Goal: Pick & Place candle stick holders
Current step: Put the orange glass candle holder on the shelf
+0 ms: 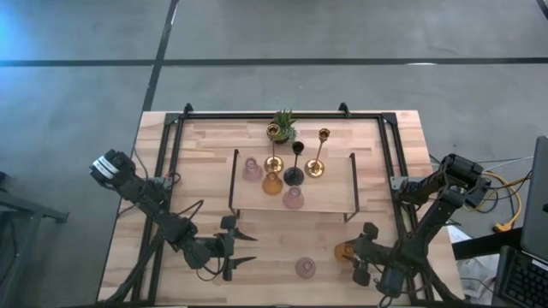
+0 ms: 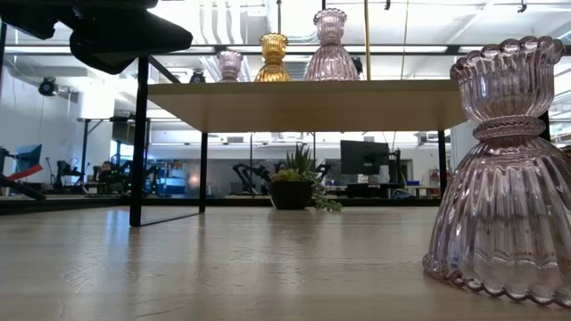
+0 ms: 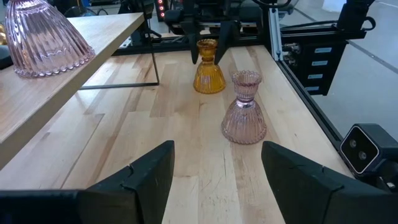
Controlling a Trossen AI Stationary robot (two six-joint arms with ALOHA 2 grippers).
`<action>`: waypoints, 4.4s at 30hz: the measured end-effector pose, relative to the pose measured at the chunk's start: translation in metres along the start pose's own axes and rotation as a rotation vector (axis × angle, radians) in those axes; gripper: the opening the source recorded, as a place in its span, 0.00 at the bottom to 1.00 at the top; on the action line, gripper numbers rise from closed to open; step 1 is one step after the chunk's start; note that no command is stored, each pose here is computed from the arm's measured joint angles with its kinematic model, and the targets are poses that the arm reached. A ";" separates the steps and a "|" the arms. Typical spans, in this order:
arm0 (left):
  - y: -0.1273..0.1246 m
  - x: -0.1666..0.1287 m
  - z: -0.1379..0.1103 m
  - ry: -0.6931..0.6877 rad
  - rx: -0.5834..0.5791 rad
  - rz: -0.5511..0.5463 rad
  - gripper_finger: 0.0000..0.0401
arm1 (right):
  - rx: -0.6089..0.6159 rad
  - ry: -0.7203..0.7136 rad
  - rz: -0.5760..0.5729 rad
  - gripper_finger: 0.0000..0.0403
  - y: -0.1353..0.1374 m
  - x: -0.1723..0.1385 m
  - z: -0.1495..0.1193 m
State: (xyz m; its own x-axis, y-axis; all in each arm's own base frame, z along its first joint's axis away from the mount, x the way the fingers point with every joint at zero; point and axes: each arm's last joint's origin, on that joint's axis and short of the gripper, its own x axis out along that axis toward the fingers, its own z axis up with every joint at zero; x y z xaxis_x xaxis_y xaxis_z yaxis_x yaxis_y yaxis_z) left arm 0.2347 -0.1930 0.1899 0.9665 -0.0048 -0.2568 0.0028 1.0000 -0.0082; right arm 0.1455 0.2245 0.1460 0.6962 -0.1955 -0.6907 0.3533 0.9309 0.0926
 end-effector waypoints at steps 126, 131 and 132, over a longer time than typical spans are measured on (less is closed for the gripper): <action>0.003 0.002 0.001 -0.011 0.018 0.052 0.61 | -0.098 -0.141 -0.036 0.33 -0.119 0.016 0.215; 0.003 0.002 0.001 -0.012 0.018 0.052 0.61 | -0.100 -0.141 -0.036 0.35 -0.119 0.016 0.215; 0.003 0.002 0.001 -0.011 0.018 0.051 0.61 | -0.100 -0.140 -0.037 0.36 -0.119 0.016 0.215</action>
State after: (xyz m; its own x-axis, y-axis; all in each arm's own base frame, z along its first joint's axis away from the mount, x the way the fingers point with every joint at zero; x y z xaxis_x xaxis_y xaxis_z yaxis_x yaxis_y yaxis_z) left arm 0.2366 -0.1899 0.1908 0.9682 0.0465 -0.2456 -0.0424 0.9989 0.0221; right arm 0.2485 0.0444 0.2781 0.7669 -0.2646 -0.5847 0.3210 0.9470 -0.0076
